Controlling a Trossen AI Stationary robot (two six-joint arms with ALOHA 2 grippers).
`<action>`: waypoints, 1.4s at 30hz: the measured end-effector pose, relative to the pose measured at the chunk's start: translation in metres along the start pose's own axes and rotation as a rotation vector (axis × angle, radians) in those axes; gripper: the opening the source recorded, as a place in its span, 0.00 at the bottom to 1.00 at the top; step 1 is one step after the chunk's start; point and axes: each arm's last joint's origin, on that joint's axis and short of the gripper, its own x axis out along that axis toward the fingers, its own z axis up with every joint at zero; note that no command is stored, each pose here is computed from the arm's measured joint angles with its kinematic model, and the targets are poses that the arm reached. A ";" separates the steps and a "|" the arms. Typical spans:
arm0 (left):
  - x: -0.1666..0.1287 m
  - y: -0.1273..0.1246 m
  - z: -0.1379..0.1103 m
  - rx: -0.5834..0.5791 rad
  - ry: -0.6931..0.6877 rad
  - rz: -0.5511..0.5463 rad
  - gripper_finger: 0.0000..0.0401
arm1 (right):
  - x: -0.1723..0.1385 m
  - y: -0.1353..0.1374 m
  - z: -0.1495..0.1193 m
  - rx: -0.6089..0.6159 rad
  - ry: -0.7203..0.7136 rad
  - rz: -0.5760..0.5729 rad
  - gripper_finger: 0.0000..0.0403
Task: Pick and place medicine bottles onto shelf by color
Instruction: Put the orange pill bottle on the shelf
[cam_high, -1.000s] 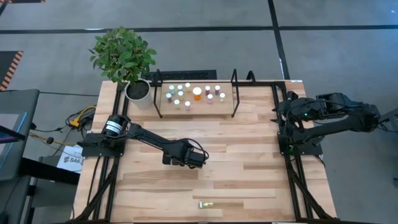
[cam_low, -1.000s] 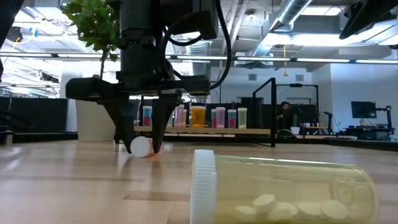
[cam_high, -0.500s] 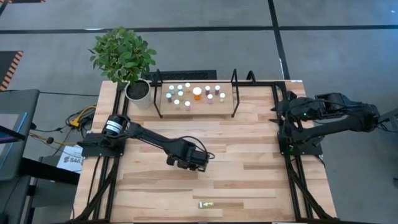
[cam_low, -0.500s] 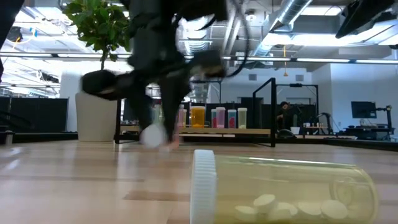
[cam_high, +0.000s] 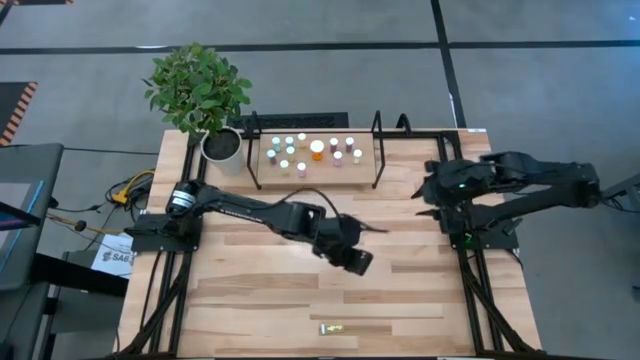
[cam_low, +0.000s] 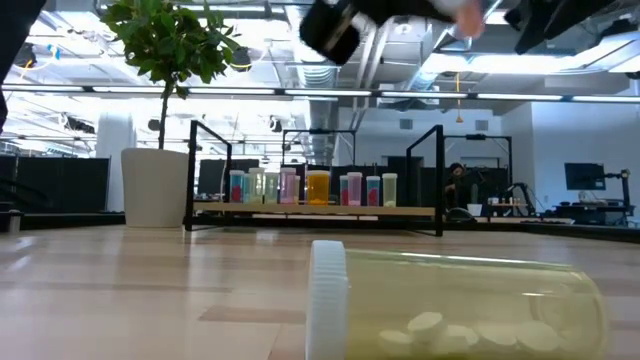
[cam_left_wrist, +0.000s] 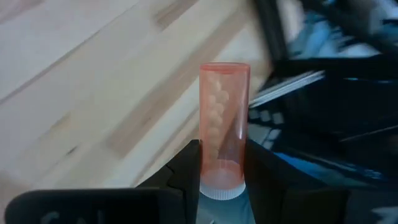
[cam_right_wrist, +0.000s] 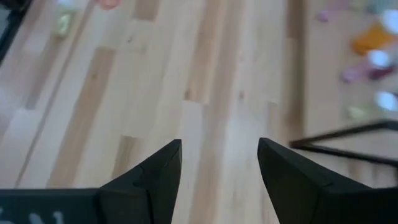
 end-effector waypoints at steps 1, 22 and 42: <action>-0.003 -0.004 0.004 0.003 -0.014 -0.027 0.21 | 0.005 0.000 0.003 -0.020 0.009 0.022 0.58; -0.025 -0.018 0.038 0.059 0.222 -0.330 0.22 | 0.034 0.060 0.051 -0.208 -0.159 0.158 0.58; -0.040 -0.027 0.070 -0.158 0.184 -0.517 0.22 | 0.030 0.083 0.069 -0.411 -0.209 -0.057 0.58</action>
